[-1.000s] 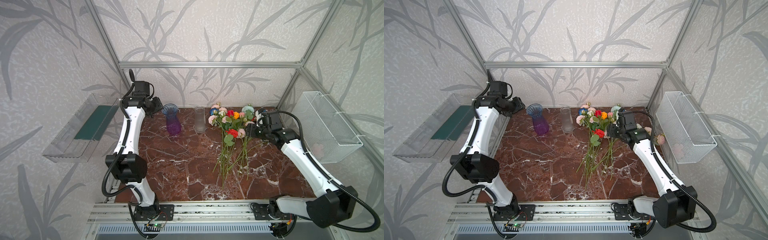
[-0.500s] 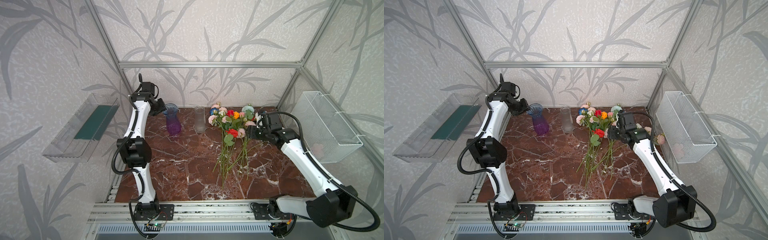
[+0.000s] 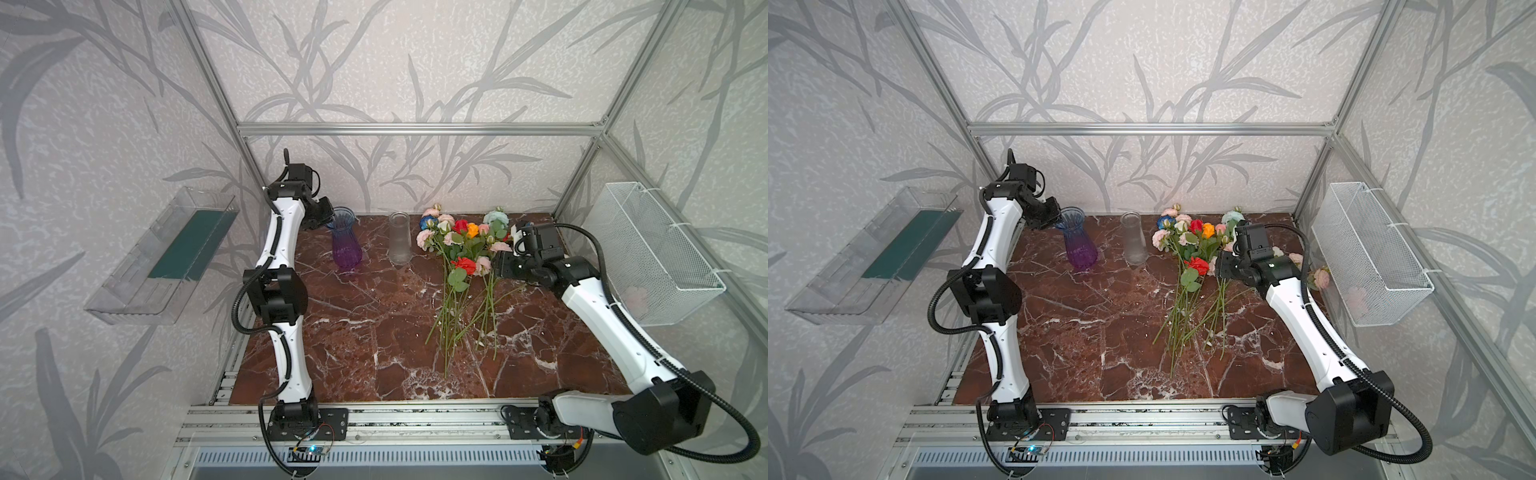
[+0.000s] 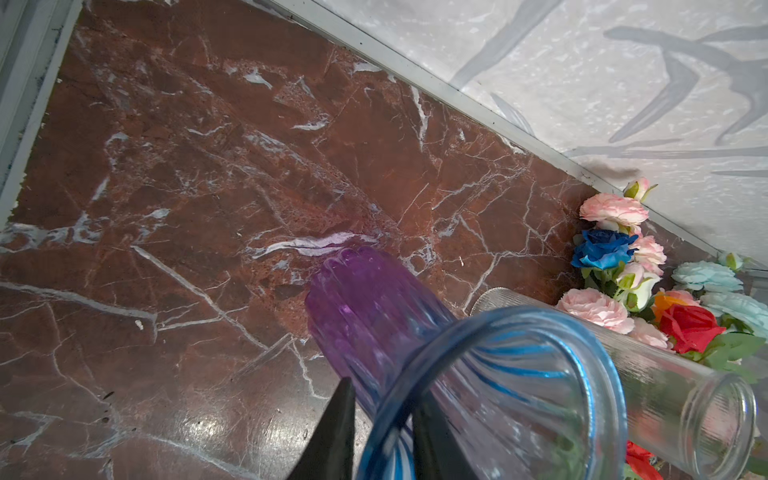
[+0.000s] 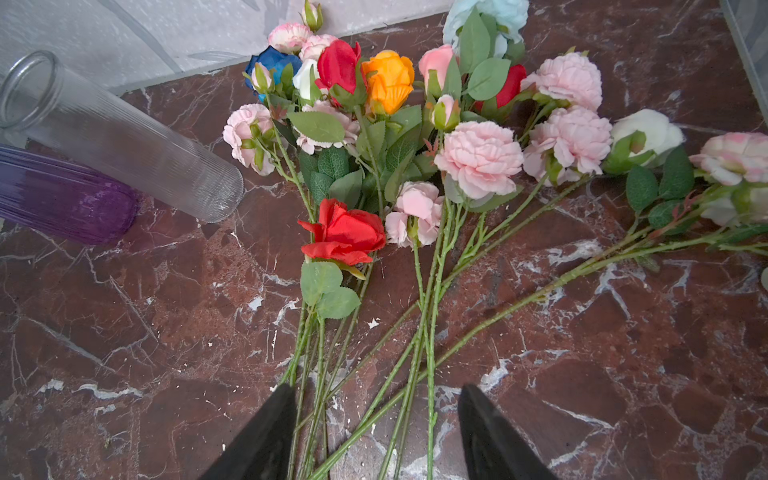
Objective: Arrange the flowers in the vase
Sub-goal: 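Carry the purple-blue vase toward the flowers while right gripper lowers to stems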
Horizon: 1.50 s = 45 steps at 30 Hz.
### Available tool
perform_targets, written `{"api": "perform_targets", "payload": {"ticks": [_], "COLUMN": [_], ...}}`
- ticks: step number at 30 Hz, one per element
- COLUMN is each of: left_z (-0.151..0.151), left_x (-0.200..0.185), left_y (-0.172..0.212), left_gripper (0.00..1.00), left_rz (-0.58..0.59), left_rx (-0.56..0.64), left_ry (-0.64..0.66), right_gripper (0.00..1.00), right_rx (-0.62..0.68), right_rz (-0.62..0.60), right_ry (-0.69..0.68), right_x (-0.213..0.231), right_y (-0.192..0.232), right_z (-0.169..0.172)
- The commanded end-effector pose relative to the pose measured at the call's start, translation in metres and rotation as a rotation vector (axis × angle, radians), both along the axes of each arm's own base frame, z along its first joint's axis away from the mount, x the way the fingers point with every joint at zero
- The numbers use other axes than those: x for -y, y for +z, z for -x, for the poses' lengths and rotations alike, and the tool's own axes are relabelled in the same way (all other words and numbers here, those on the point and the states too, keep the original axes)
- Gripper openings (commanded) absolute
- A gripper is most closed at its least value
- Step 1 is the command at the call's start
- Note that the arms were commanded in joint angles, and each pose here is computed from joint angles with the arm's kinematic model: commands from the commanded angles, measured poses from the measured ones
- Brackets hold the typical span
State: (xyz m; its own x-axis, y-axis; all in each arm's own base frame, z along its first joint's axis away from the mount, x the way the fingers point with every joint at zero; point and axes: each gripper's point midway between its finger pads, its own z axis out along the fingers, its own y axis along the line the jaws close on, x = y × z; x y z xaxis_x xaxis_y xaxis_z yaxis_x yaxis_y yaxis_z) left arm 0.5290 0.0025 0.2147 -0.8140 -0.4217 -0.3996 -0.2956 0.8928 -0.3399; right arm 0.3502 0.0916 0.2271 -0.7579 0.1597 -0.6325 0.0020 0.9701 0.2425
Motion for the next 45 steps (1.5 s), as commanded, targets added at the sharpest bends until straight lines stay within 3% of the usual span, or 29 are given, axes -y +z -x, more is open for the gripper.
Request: {"api": "perform_targets", "payload": {"ticks": [1,11,19,27,31,36,40,45], "left_z": [0.010,0.029,0.061,0.120,0.154,0.193,0.207,0.216], "left_x": [-0.002,0.006,0.022,0.048,0.084,0.138,0.172,0.203], "left_y": [0.000,0.001,0.024,0.046,0.043,0.038,0.033,0.021], "left_gripper": [0.21,0.00,0.00,0.00,0.00,0.00,0.00,0.00], "left_rz": [-0.001,0.037,0.122,0.246,0.262,0.236,0.233,0.239], "left_rx": [-0.036,-0.084,-0.028,0.049,0.030,-0.020,-0.048,-0.094], "left_ry": [-0.013,-0.052,-0.056,-0.061,-0.149,-0.306,-0.401,-0.493], "right_gripper": [0.64,0.64,0.64,0.62,0.59,0.47,0.44,0.45], "right_rx": [0.018,0.040,0.057,0.056,0.048,0.025,-0.070,-0.152], "right_rz": [-0.004,-0.012,-0.026,-0.060,-0.040,-0.015,-0.025,-0.058], "right_ry": [-0.001,-0.001,-0.002,0.005,-0.020,-0.095,-0.120,-0.248], "right_x": [0.001,0.002,0.002,-0.004,0.000,0.012,0.016,0.040], "right_y": [0.012,0.020,0.027,0.026,0.016,-0.012,-0.042,-0.081], "right_z": [0.004,0.010,0.013,0.008,0.004,-0.001,-0.004,-0.004]}}
